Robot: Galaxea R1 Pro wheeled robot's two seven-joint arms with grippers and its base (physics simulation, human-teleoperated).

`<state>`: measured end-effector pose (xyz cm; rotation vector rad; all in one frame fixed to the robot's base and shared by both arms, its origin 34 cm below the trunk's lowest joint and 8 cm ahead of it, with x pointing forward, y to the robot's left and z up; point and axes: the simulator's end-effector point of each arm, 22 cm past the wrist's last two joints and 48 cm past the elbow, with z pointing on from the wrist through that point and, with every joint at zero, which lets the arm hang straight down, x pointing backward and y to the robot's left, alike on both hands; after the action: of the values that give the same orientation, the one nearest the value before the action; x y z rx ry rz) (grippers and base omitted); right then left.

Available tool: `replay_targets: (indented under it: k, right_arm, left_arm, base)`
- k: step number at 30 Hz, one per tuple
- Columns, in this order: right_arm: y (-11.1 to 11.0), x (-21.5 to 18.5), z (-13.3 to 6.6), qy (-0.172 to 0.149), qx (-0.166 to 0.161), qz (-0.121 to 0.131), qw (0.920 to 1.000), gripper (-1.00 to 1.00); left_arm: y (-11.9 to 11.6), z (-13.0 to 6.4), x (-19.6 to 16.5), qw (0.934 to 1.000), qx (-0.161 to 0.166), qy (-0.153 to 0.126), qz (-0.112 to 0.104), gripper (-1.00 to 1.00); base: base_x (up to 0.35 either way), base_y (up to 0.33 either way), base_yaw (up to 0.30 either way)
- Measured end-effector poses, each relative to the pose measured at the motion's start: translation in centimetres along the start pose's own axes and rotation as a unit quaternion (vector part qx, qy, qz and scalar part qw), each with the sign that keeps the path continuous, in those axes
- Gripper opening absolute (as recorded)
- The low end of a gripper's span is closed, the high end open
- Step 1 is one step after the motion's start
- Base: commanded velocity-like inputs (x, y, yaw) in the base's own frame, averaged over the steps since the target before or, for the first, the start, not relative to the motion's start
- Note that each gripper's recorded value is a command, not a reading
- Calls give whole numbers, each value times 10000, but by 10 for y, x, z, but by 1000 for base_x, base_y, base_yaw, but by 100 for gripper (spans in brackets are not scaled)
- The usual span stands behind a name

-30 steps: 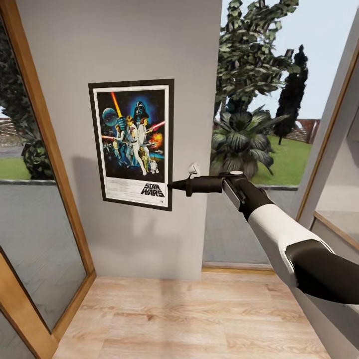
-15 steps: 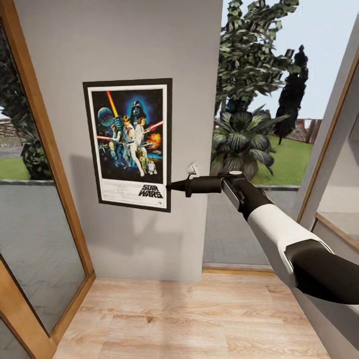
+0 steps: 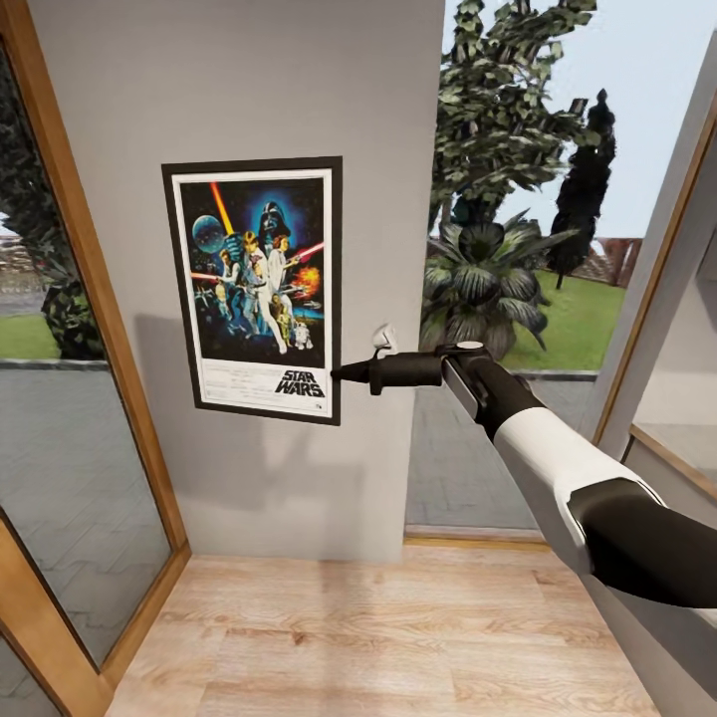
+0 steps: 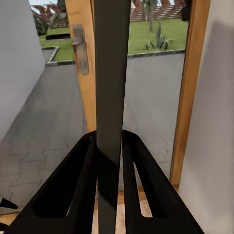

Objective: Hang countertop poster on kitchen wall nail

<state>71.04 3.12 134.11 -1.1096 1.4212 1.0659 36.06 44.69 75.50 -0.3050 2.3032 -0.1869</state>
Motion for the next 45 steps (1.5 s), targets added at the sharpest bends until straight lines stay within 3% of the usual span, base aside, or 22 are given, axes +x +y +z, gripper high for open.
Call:
replay_targets:
  k: [22, 45]
  right_arm:
    - [0, 0, 0, -1, -1, -7, 10000, -100]
    - [0, -1, 0, -1, 8, -8, 10000, -100]
  left_arm:
    - [0, 0, 0, 10000, -5, -3, -4, 100]
    - [1, 0, -1, 10000, -8, -5, -1, 100]
  base:
    - [84, 1, 0]
    - [107, 82, 0]
